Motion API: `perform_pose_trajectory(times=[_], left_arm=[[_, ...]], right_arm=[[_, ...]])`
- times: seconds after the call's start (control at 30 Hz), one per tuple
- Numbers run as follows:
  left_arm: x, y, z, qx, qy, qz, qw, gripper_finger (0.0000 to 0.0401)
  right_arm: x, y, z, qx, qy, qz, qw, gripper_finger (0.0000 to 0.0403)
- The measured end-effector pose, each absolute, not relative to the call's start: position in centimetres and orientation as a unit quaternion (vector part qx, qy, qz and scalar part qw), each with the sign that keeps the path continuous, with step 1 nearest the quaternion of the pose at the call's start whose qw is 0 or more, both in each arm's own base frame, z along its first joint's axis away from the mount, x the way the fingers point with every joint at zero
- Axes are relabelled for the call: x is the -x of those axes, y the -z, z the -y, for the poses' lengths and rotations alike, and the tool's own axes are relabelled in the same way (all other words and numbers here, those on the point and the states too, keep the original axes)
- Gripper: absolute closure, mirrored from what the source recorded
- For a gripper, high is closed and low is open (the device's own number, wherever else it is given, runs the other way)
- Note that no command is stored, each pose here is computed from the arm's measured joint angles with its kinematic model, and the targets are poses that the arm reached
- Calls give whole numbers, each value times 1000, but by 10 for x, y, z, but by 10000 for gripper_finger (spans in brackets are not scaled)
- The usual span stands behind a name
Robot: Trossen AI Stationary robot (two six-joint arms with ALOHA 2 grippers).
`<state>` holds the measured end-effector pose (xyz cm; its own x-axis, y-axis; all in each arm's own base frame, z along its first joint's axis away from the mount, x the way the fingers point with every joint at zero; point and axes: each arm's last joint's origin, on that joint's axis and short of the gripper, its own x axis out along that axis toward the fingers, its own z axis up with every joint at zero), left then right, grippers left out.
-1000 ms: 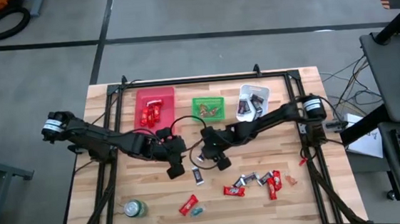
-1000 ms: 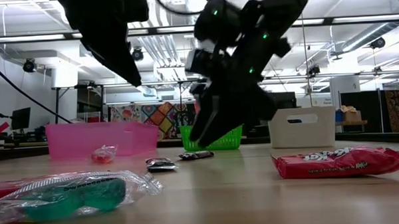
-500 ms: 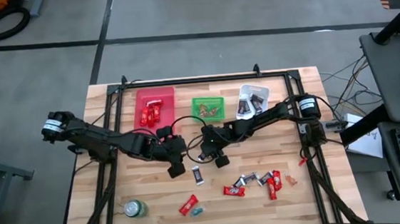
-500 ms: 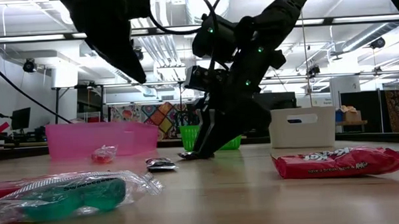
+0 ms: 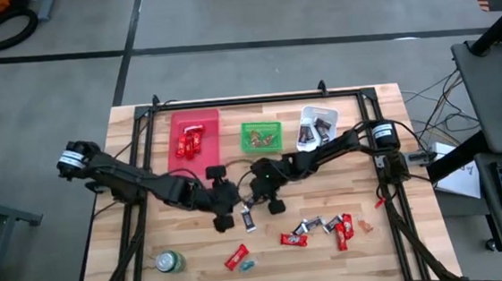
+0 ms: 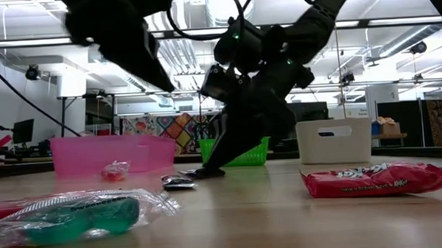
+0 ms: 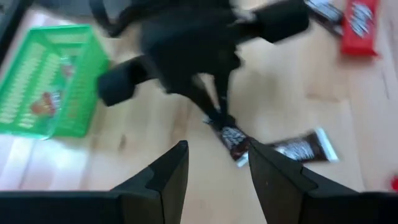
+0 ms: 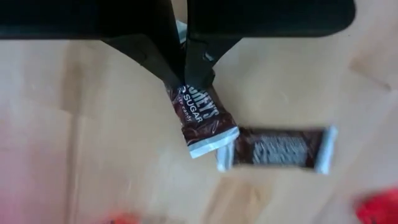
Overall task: Sort candy
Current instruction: Put the brown chocolate bar into the white bin
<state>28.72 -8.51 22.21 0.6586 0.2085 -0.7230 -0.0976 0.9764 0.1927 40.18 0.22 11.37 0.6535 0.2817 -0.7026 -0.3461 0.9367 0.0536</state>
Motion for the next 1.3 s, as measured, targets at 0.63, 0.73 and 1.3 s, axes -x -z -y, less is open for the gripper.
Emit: perform_pose_trajectory(times=[0.63, 0.73, 1.3], left_arm=[[-307, -174, 107, -47, -105, -412, 904, 250], [-311, -160, 108, -34, -104, -392, 913, 250], [-304, -101, 91, 46, -138, -307, 940, 250]], right_arm=[[-384, -129, -14, -36, -106, -308, 945, 395], [-378, -140, -18, -28, -113, -297, 948, 394], [-310, -193, -42, 25, -13, -217, 976, 394]])
